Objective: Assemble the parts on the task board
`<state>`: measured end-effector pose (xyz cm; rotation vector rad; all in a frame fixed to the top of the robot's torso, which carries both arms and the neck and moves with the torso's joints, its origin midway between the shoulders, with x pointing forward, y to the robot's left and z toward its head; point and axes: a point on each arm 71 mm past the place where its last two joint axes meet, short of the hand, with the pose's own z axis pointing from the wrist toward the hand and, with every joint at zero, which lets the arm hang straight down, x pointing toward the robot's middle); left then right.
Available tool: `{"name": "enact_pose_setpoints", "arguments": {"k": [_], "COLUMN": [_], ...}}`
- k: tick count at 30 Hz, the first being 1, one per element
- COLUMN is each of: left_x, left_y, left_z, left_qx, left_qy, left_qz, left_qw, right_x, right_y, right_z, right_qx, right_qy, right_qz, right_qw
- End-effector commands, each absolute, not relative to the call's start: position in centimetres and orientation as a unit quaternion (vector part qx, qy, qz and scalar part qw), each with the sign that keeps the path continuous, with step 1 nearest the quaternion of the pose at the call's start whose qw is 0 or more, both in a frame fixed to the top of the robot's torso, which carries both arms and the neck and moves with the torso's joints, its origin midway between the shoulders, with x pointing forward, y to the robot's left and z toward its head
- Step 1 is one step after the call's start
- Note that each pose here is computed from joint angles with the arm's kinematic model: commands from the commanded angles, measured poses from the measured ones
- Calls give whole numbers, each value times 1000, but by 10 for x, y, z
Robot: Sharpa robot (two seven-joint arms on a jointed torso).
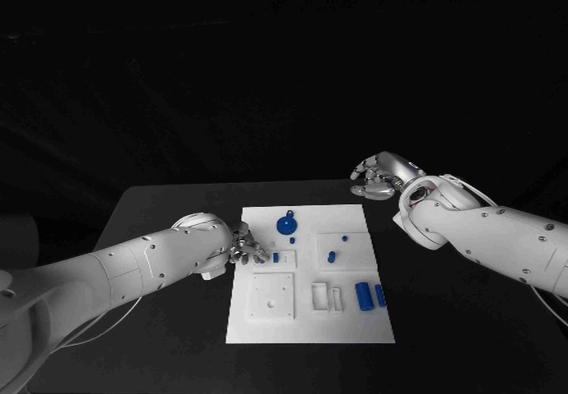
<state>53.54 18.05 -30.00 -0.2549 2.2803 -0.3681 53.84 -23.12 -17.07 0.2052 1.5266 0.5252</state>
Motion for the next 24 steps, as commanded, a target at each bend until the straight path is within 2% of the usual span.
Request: {"name": "enact_pose_setpoints", "arguments": {"k": [1,24], "left_x": [533,534], "left_y": [178,179], "left_z": [-303,-301], "left_qx": [-94,-106], "left_qy": [904,894], "left_qz": [-149,-156], "left_qw": [389,407], "right_x": [538,539], "right_y": [-230,-231], "right_z": [-171,-171], "right_qx": [85,89], "right_qy": [684,683], "right_qz": [237,240], "right_qw": [685,684]}}
